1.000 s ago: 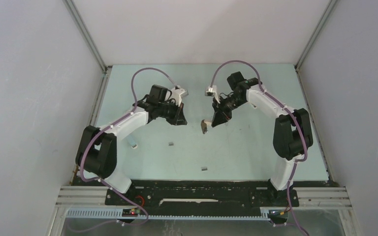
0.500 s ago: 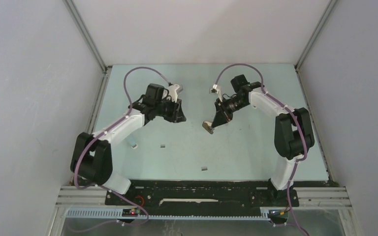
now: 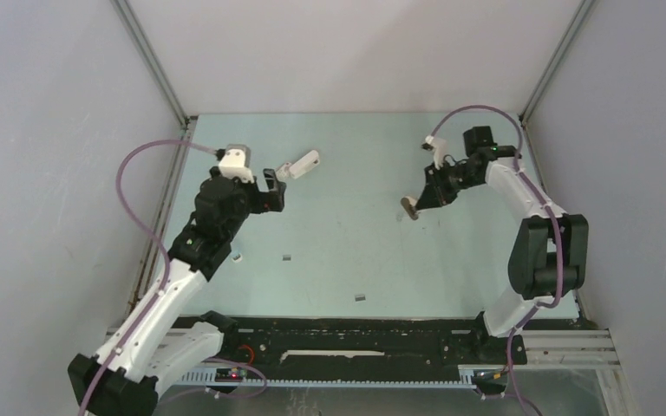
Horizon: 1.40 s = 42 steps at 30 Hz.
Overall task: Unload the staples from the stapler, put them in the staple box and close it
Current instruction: Place the stapler at the center of the board.
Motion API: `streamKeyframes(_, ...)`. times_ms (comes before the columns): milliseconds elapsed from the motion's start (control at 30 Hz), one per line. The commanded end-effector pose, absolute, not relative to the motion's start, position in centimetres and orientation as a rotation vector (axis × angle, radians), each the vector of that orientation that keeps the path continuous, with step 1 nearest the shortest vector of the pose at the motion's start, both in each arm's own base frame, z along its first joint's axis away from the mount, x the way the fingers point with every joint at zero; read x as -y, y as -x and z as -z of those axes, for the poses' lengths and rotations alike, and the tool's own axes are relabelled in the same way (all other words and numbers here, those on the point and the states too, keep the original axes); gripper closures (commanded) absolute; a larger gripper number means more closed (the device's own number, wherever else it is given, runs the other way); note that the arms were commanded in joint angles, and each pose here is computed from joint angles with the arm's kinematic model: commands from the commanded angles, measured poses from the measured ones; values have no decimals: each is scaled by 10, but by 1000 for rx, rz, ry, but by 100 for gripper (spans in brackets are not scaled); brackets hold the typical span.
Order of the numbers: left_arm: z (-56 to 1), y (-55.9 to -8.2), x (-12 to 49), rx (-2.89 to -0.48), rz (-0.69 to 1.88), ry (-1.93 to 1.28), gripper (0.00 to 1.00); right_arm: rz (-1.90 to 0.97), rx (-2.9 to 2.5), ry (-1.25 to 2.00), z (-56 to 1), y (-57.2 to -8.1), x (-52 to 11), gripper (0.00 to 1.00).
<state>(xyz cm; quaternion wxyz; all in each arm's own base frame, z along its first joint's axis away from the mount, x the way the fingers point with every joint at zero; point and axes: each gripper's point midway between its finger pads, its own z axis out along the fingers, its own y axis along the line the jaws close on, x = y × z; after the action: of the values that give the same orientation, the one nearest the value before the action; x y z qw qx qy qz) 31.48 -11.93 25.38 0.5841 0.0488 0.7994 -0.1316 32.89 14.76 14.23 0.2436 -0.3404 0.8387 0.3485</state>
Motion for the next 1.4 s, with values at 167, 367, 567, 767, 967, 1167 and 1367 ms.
streamKeyframes(167,-249,-310,76,-1762,274,156,0,-549,-2450,531,-134,-346,-32,100)
streamKeyframes(367,-242,-316,79,-1788,286,155,0,-381,-2512,358,-126,-349,15,100)
streamKeyframes(567,-236,-318,79,-1801,290,161,0,-246,-2540,246,-119,-354,53,100)
streamKeyframes(767,-230,-319,79,-1802,319,179,0,-96,-2599,221,-102,-361,76,100)
streamKeyframes(967,-227,-321,83,-1814,347,179,0,-34,-2637,184,-86,-383,80,100)
streamKeyframes(1167,-224,-319,84,-1817,362,190,0,23,-2654,227,-75,-407,68,97)
streamKeyframes(1367,-229,-317,91,-1789,448,204,0,29,-2725,244,-61,-415,66,84)
